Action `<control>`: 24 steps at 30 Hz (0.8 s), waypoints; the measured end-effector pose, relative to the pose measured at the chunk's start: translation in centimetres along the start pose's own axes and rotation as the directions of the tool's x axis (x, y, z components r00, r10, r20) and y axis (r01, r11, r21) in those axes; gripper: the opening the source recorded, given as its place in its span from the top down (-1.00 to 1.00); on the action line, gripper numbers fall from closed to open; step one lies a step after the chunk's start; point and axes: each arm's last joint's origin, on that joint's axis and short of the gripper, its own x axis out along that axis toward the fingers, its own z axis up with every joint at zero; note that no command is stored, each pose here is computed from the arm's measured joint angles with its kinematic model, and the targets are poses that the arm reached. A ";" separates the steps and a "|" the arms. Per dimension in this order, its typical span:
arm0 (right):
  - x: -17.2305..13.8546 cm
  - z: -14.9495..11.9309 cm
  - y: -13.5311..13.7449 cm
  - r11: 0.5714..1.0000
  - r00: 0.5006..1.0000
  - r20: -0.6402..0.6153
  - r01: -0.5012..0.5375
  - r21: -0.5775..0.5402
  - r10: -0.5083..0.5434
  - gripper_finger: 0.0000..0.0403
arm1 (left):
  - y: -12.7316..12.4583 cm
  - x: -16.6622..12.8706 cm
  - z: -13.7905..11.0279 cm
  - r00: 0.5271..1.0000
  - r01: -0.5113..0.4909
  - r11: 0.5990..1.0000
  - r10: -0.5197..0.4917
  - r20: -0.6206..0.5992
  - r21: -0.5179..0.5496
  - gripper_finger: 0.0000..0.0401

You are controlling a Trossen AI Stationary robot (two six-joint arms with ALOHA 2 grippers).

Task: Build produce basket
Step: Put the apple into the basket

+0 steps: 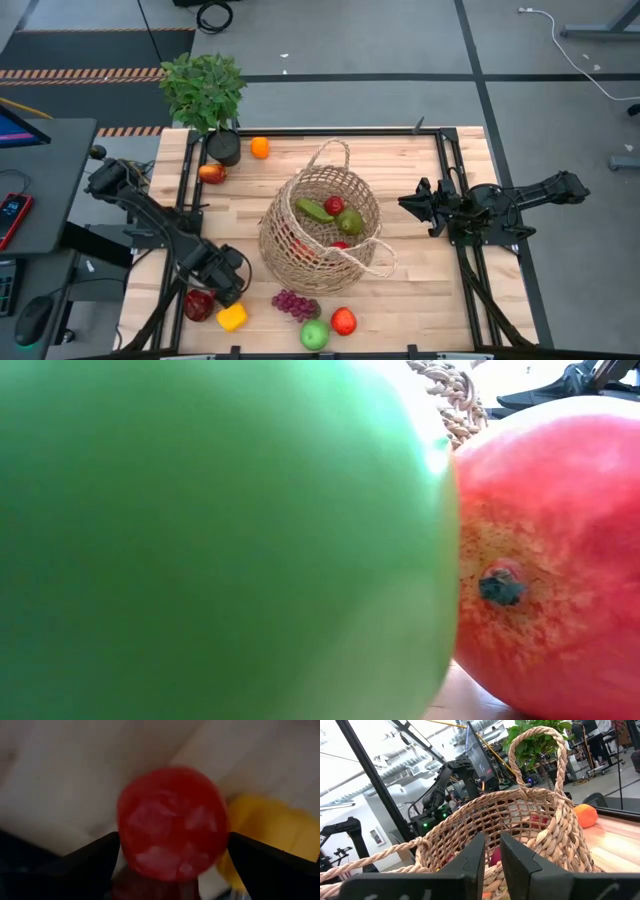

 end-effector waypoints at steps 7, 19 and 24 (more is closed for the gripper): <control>0.0 0.0 0.0 1.000 1.000 0.000 0.000 0.000 0.000 0.68 | 0.1 0.0 0.5 0.994 -0.023 1.000 0.023 0.102 -0.004 -0.87; 0.0 0.0 0.0 1.000 1.000 -0.001 0.000 0.000 0.000 0.68 | -0.6 1.8 0.9 0.993 -0.074 0.992 0.064 0.096 0.106 -0.87; 0.0 0.0 0.0 1.000 1.000 -0.001 0.000 0.000 0.000 0.68 | -0.6 1.8 1.1 0.994 -0.073 0.990 0.062 0.090 0.122 -0.84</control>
